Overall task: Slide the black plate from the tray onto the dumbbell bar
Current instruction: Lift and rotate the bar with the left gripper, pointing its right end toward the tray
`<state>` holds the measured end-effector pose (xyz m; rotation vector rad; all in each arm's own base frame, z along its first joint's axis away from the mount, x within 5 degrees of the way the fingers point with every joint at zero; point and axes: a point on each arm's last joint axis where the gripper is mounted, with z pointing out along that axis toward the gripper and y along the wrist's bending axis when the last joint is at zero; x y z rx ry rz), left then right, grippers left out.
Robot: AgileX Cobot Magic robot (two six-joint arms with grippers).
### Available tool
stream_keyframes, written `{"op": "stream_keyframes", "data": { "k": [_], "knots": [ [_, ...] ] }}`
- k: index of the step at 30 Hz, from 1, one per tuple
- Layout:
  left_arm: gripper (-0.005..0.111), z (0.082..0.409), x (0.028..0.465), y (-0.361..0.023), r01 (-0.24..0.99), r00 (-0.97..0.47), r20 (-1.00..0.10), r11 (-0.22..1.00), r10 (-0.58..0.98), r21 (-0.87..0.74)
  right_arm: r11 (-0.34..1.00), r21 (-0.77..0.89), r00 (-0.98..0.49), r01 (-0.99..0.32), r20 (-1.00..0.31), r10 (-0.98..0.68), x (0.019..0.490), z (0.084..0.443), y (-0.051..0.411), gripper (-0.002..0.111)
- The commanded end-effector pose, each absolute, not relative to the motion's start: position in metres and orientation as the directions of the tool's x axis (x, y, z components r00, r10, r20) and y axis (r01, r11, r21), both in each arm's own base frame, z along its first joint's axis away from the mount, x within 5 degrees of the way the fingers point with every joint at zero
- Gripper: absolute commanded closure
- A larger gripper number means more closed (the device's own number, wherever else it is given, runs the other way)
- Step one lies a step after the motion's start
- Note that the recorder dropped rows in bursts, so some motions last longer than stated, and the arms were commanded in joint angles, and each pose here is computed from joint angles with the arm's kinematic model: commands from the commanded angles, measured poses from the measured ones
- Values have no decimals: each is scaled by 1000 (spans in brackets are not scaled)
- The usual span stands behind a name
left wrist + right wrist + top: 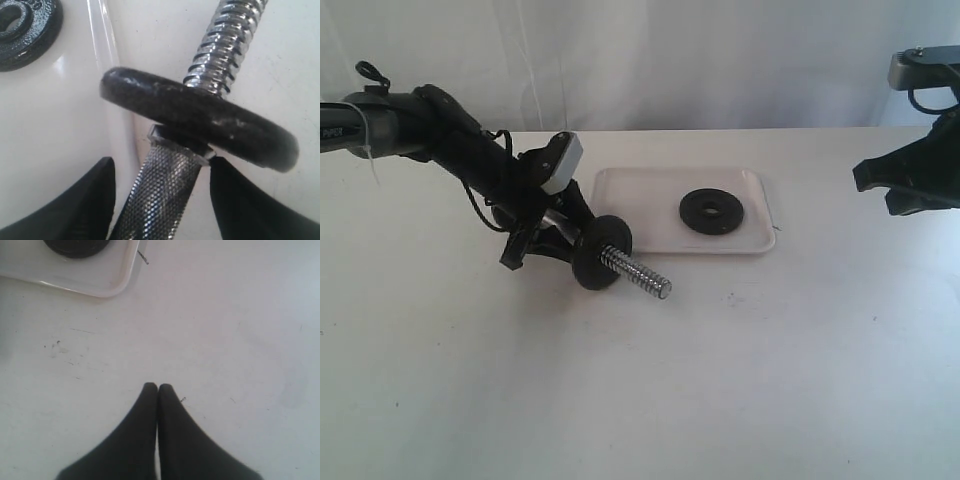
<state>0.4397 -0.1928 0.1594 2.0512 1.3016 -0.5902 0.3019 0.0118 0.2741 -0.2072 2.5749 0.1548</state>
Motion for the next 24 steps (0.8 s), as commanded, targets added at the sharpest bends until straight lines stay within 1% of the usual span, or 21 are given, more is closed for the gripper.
{"op": "stream_keyframes", "data": {
  "k": [1,5,19,24],
  "knots": [
    [47,153,435,-202,832,550,-616,-431,563,349,980,52,-828,-190,-546,-132,304,277,11,108],
    [47,145,436,-202,818,573,-566,-455,592,351,980,52,-828,-190,-546,-132,304,277,11,108],
    [48,143,436,-204,819,572,-569,-456,591,349,981,51,-826,-190,-549,-131,304,277,11,108],
    [50,130,437,-206,823,566,-560,-455,605,340,981,51,-826,-190,-549,-131,304,277,11,108]
  ]
}}
